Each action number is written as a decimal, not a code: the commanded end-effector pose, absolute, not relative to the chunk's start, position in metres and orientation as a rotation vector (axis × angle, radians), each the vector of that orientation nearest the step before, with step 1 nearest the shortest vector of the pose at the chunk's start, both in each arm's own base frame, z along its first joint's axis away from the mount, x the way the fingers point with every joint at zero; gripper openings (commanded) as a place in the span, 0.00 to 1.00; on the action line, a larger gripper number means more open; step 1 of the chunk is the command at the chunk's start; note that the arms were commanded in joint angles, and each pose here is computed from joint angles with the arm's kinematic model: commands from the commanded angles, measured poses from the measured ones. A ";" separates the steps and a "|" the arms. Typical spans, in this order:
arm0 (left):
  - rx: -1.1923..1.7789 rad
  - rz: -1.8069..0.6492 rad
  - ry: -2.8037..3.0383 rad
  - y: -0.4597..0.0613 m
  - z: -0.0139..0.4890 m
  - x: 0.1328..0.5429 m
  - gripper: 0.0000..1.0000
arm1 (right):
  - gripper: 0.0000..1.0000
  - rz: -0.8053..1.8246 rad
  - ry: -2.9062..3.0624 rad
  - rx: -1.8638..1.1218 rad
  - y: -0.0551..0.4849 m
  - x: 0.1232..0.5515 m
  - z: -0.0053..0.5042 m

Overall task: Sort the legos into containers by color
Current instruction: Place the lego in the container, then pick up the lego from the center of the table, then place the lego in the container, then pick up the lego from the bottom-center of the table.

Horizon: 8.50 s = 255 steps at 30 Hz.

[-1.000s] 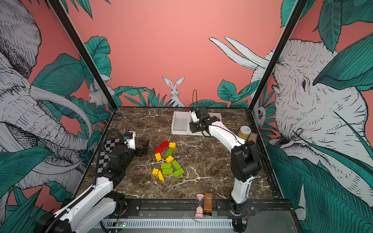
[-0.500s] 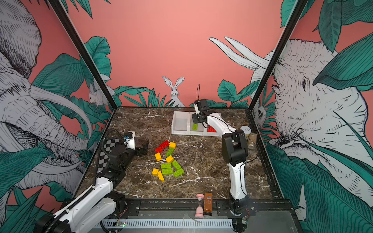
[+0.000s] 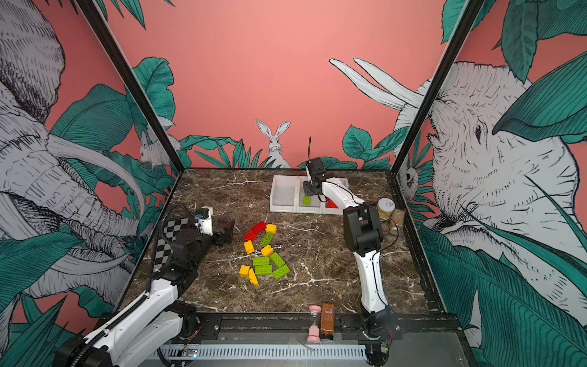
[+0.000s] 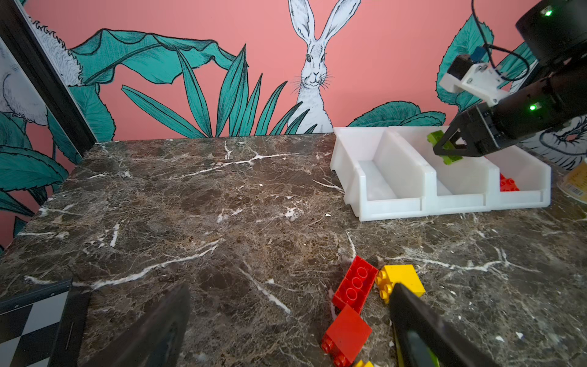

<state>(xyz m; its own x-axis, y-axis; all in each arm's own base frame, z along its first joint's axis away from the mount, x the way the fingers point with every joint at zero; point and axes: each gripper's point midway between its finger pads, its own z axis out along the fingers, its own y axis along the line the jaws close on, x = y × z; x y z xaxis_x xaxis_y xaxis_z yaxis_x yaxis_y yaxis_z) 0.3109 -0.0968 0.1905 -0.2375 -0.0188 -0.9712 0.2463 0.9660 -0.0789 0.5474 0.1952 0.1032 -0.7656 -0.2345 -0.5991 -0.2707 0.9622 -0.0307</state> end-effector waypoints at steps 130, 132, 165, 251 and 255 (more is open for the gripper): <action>0.176 -0.260 1.769 -0.097 0.194 0.305 0.98 | 0.31 0.255 2.377 -0.383 0.205 0.528 0.161; 0.179 -0.262 1.770 -0.098 0.194 0.305 0.99 | 0.31 0.258 2.380 -0.372 0.207 0.536 0.156; 0.178 -0.256 1.774 -0.097 0.192 0.306 0.99 | 0.56 0.371 2.441 -0.350 0.236 0.554 0.110; 0.167 -0.253 1.767 -0.095 0.195 0.305 0.99 | 0.64 0.107 2.815 -0.962 0.318 0.184 0.023; 0.166 -0.252 1.765 -0.095 0.195 0.304 0.99 | 0.59 0.106 2.781 -0.947 0.314 0.193 0.037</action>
